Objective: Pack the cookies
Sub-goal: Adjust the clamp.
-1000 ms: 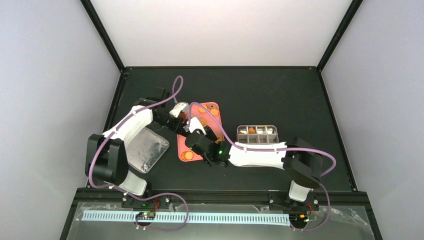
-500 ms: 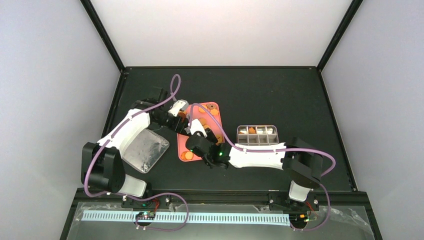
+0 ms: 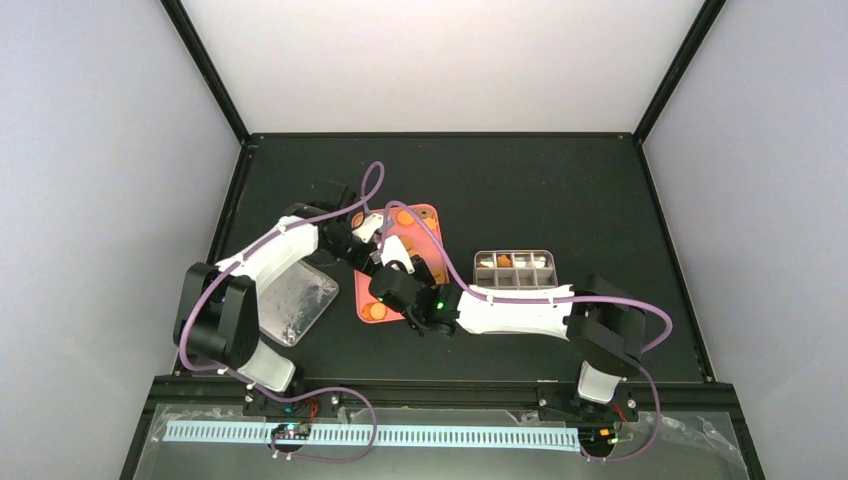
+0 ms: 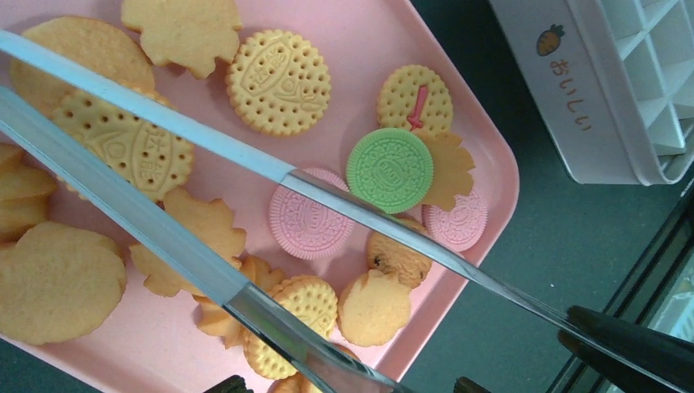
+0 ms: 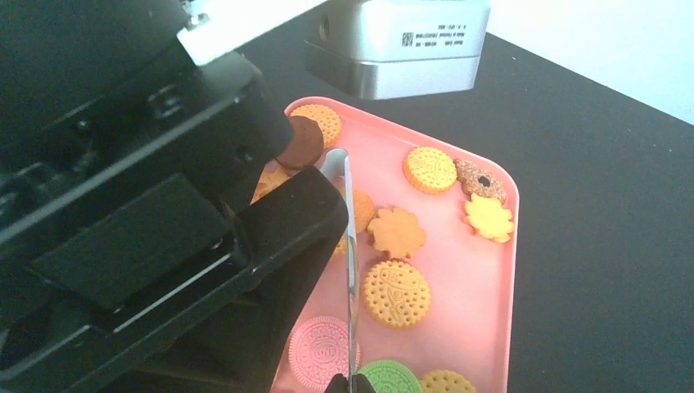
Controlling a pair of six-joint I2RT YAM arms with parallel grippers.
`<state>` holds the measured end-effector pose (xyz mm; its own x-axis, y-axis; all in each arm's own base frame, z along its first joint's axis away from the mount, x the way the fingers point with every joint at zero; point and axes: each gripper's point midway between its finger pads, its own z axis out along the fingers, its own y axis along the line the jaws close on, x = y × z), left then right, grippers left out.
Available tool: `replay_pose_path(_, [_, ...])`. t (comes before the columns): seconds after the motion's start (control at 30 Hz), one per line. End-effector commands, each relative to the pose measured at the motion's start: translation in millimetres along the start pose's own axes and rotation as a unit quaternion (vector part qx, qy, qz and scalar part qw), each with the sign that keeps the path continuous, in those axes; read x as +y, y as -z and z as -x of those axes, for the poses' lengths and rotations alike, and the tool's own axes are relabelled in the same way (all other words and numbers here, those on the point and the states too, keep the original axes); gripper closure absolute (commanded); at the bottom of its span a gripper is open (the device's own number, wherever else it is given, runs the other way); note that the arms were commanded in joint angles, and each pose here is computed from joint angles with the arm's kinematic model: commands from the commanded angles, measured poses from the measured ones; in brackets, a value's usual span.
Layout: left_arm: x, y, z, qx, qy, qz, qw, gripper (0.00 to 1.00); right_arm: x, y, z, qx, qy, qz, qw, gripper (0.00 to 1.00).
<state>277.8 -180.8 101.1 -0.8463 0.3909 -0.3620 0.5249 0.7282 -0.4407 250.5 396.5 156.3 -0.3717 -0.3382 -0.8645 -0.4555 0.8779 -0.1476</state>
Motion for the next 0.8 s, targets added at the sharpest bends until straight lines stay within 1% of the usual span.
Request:
replay_pose_path(0.0, [6.0,-5.3,4.9,0.001,0.003,0.016,1.0,0.36,-0.5,6.9,14.2,-0.018,-0.028,-0.005,0.999,0.99])
replay_pose_path(0.2, [2.9,-10.8,1.9,0.014,0.013,-0.001,1.0,0.51,-5.1,9.3,13.0,-0.023,-0.034,-0.008,0.999,0.99])
replay_pose_path(0.23, [2.5,-12.1,0.4,0.018,0.015,-0.005,1.0,0.55,-6.2,9.3,12.3,-0.023,-0.034,-0.01,0.999,0.99])
replay_pose_path(0.33, [6.3,-12.3,0.6,0.018,0.015,0.006,1.0,0.74,-8.3,10.3,10.2,-0.023,-0.035,-0.012,0.999,0.99])
replay_pose_path(0.4, [7.2,-11.5,1.4,0.017,0.014,0.01,1.0,0.82,-10.3,11.1,9.0,-0.024,-0.035,-0.014,0.999,0.99])
replay_pose_path(0.63, [5.6,-6.4,6.5,0.012,0.01,0.014,1.0,0.88,-19.3,16.3,6.4,-0.036,-0.036,-0.018,0.999,0.99])
replay_pose_path(0.77, [4.6,2.7,17.1,0.003,0.0,0.023,1.0,0.93,-24.7,18.2,-2.7,-0.034,-0.033,-0.021,0.999,0.99])
